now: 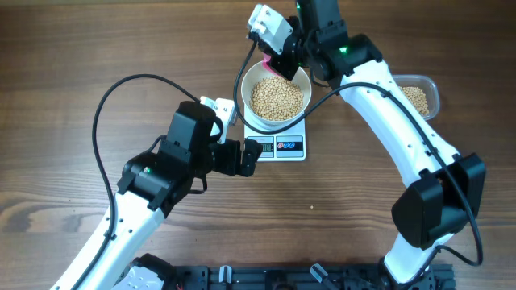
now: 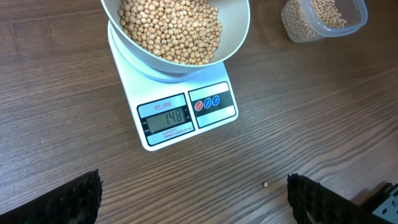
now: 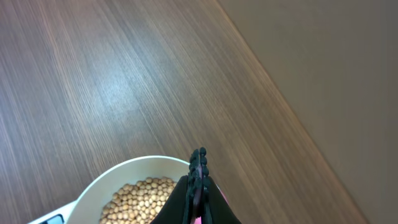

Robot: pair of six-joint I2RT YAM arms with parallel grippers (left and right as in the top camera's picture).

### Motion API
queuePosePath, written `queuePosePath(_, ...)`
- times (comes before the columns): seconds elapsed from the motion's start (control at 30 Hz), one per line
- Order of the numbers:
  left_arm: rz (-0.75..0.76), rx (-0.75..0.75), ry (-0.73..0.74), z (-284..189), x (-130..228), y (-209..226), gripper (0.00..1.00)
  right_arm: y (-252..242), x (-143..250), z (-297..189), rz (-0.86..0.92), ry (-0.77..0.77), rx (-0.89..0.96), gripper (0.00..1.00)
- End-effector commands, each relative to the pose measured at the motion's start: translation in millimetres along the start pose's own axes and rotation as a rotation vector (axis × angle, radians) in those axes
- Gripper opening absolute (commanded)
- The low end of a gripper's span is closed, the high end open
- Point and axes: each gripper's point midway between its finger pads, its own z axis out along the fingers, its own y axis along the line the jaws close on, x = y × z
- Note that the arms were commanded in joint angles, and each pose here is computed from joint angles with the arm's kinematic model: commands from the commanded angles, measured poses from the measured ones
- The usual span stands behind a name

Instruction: Scoop item into bowl and weigh 150g on scale

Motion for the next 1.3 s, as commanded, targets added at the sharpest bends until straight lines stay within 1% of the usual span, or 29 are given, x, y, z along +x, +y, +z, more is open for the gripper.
queuePosePath(0.0, 0.009, 0.001, 0.003, 1.6, 0.4, -1.1, 1.00, -6.9, -19.7, -19.3, 0.084, -0.050, 0.036, 0.04)
queuePosePath(0.17, 0.009, 0.001, 0.003, 1.6, 0.4, -1.1, 1.00, -4.3, -24.9, -19.8, 0.121, -0.076, 0.015, 0.04)
queuePosePath(0.23, 0.009, 0.001, 0.003, 1.6, 0.4, -1.1, 1.00, -8.4, -30.3, -20.6, 0.183, -0.101, 0.024, 0.04)
queuePosePath(0.33, 0.009, 0.001, 0.003, 1.6, 0.4, -1.1, 1.00, -27.4, -38.8, -31.2, 0.345, -0.161, 0.063, 0.04)
queuePosePath(0.37, 0.009, 0.001, 0.003, 1.6, 0.4, -1.1, 1.00, -33.1, -39.4, -35.5, 0.372, -0.173, 0.074, 0.04)
queuePosePath(0.57, 0.009, 0.001, 0.003, 1.6, 0.4, -1.1, 1.00, -84.9, -27.6, -86.3, 0.519, -0.234, 0.190, 0.04)
queuePosePath(0.67, 0.009, 0.001, 0.003, 1.6, 0.4, -1.1, 1.00, -114.2, -17.9, -126.1, 0.643, -0.287, 0.257, 0.04)
queuePosePath(0.7, 0.009, 0.001, 0.003, 1.6, 0.4, -1.1, 1.00, -127.8, -11.5, -150.4, 0.708, -0.326, 0.266, 0.04)
queuePosePath(0.8, 0.009, 0.001, 0.003, 1.6, 0.4, -1.1, 1.00, -140.7, 1.9, -177.8, 0.793, -0.362, 0.251, 0.04)
queuePosePath(0.83, 0.009, 0.001, 0.003, 1.6, 0.4, -1.1, 1.00, -145.4, 12.4, -187.0, 0.837, -0.362, 0.246, 0.04)
queuePosePath(0.9, 0.009, 0.001, 0.003, 1.6, 0.4, -1.1, 1.00, -149.8, 29.3, -195.9, 0.878, -0.344, 0.242, 0.04)
queuePosePath(1.03, 0.009, 0.001, 0.003, 1.6, 0.4, -1.1, 1.00, -157.1, 75.6, -209.4, 0.989, -0.262, 0.274, 0.04)
queuePosePath(1.1, 0.009, 0.001, 0.003, 1.6, 0.4, -1.1, 1.00, -162.3, 93.6, -218.7, 1.006, -0.237, 0.302, 0.04)
queuePosePath(1.27, 0.009, 0.001, 0.003, 1.6, 0.4, -1.1, 1.00, -173.8, 122.6, -238.2, 1.048, -0.216, 0.360, 0.04)
